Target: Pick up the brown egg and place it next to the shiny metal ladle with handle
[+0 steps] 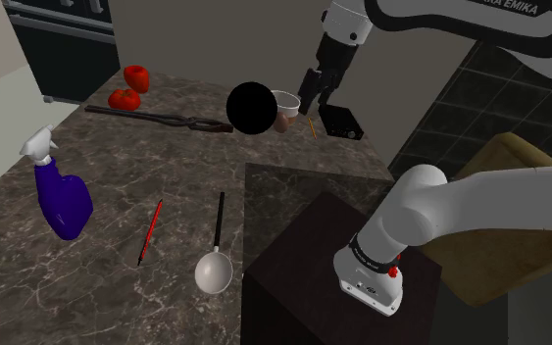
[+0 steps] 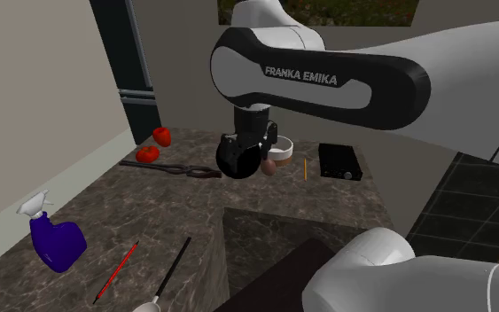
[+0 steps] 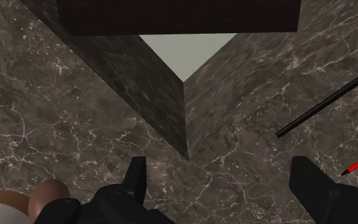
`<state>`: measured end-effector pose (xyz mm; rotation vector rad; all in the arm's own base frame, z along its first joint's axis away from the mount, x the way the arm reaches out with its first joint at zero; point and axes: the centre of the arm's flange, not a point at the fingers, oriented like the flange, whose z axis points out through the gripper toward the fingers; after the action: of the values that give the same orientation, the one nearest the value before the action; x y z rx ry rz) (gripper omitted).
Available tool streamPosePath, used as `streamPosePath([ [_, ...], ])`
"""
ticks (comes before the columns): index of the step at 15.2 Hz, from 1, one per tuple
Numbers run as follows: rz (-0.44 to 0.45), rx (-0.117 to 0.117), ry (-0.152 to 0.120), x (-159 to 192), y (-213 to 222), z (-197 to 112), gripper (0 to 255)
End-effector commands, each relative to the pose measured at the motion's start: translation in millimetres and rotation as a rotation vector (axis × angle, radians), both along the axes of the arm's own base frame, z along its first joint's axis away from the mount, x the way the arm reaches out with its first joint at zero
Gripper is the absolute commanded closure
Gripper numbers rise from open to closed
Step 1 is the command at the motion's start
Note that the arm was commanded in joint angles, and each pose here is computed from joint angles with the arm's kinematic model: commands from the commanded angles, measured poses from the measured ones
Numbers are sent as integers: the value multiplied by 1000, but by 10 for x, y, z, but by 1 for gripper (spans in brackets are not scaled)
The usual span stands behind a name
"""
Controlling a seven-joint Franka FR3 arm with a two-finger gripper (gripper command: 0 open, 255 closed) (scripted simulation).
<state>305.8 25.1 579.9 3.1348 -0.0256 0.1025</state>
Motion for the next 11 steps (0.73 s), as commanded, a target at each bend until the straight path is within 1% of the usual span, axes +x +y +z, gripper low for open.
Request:
streamPosePath([
  [1,0,0,0,0,0,0,0],
  [11,211,98,75,669,-1275,-454,0],
])
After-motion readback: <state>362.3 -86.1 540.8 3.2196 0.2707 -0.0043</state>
